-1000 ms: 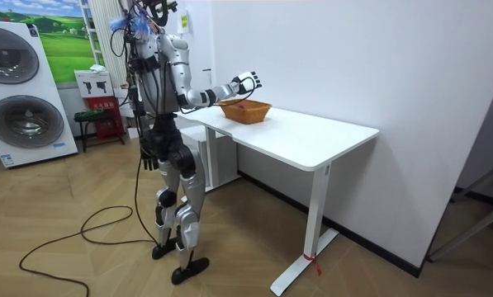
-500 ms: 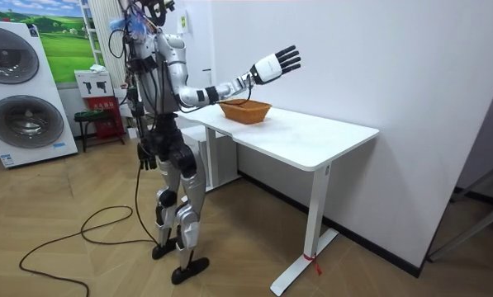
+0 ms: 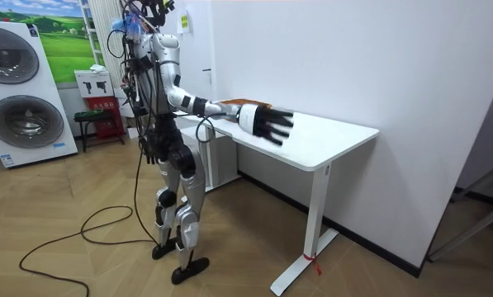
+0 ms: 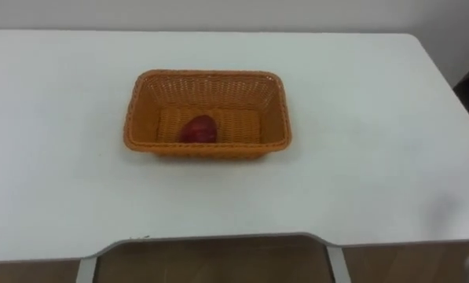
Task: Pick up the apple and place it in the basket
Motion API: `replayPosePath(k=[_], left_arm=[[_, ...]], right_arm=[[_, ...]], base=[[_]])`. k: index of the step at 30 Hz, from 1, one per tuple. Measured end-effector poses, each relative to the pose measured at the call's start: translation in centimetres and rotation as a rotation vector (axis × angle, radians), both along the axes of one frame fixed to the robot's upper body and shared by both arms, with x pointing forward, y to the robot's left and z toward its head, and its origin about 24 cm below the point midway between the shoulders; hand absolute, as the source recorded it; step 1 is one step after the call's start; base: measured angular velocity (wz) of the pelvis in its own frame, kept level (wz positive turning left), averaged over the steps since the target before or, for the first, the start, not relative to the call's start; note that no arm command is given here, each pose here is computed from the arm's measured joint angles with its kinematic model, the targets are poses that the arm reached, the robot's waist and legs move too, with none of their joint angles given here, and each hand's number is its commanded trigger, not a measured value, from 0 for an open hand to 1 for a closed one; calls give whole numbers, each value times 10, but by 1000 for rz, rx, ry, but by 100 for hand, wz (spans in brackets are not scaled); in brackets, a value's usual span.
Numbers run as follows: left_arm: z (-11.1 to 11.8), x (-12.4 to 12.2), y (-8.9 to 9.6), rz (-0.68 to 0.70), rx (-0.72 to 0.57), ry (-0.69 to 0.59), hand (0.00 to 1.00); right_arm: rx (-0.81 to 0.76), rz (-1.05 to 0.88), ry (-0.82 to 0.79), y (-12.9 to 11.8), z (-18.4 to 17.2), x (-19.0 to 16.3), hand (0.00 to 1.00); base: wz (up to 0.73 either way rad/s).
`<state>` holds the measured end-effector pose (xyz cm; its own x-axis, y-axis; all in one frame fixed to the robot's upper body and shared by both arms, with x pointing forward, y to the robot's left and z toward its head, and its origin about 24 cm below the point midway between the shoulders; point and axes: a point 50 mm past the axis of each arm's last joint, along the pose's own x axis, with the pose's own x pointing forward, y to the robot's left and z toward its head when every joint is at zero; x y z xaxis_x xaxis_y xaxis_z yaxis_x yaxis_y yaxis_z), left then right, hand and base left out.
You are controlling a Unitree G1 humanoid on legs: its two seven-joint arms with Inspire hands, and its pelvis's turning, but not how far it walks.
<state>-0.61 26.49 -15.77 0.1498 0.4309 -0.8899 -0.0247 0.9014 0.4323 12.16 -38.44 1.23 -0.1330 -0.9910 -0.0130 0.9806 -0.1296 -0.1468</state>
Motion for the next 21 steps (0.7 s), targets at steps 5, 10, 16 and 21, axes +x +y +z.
replayPosePath(k=[5, 10, 16, 21], left_arm=[[1, 7, 0, -3, 3, -14, 0], [1, 7, 2, 17, 2, -8, 0], [0, 2, -1, 12, -37, 27, 0], [-1, 3, -3, -16, -52, 52, 0]], right_arm=[[311, -141, 174, 7, -65, -48, 0], [565, -101, 417, 32, -114, -94, 0], [816, 239, 703, 68, -149, -119, 0], [881, 487, 839, 83, -159, -117, 0]], base=[[-1], [1], [-6], [6]])
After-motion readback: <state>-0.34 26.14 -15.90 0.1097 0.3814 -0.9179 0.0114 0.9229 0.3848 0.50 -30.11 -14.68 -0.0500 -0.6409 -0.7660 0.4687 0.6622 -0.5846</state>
